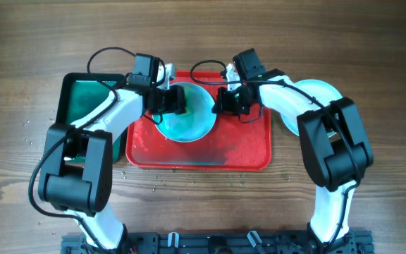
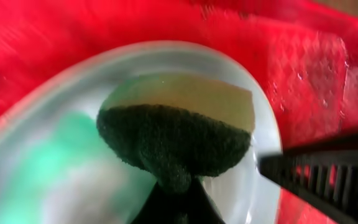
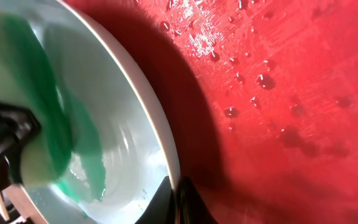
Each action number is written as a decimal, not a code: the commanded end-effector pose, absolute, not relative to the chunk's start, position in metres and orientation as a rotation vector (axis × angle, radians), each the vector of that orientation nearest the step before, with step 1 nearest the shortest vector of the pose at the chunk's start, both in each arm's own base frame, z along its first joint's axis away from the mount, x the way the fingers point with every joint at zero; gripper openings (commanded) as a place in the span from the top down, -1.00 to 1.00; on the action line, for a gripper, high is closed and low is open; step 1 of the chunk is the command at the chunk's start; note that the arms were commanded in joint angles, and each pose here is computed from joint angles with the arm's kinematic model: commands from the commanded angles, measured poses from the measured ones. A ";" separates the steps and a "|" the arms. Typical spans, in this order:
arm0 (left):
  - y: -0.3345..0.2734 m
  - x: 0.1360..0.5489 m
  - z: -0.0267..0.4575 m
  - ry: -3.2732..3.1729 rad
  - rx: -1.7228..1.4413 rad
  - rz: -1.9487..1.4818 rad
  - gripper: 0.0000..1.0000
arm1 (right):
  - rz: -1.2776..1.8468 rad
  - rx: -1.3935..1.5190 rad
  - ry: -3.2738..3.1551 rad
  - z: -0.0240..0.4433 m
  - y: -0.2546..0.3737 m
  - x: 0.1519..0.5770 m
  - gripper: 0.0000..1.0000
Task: Clean dirty plates on tray and stack at the side
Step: 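Scrub the held third plate with the sponge in the left gripper, then lift the third plate with right gripper and stack it on the pile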
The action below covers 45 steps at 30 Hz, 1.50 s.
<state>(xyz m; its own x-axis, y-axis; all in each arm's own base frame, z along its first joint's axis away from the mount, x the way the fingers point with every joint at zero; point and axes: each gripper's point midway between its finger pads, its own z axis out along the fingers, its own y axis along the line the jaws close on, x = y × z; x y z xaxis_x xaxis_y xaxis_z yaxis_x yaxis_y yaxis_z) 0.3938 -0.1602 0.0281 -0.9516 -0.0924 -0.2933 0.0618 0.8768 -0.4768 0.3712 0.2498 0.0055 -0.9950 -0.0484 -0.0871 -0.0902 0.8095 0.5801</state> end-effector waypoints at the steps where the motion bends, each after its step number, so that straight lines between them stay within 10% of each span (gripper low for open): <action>1: -0.113 0.405 0.010 2.746 -0.197 -0.335 0.92 | 0.929 -0.123 2.927 0.003 0.249 0.371 0.92; 7: -0.068 0.377 0.006 2.860 -0.418 0.004 0.92 | 0.918 -0.115 2.930 0.002 0.248 0.372 0.91; 16: -0.052 0.448 0.165 2.701 -0.526 -0.210 0.92 | 0.733 -0.051 2.942 0.025 0.226 0.370 0.91; 35: -0.043 0.447 0.137 2.751 -0.580 -0.193 0.92 | -0.855 -0.194 2.012 0.232 0.158 0.341 0.91; 45: -0.043 0.447 0.137 2.750 -0.580 -0.194 0.92 | -0.997 -0.240 1.698 0.284 0.189 0.311 0.91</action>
<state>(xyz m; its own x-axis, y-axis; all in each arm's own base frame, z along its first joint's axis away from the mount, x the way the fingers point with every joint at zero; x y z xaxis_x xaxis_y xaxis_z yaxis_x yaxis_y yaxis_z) 0.4476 -0.0403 0.1426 -0.8637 -0.4059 -0.2989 -0.3630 0.9122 -0.1899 0.3179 0.1916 0.2580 -0.4377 -0.5968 -0.6725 0.2339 0.6466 -0.7261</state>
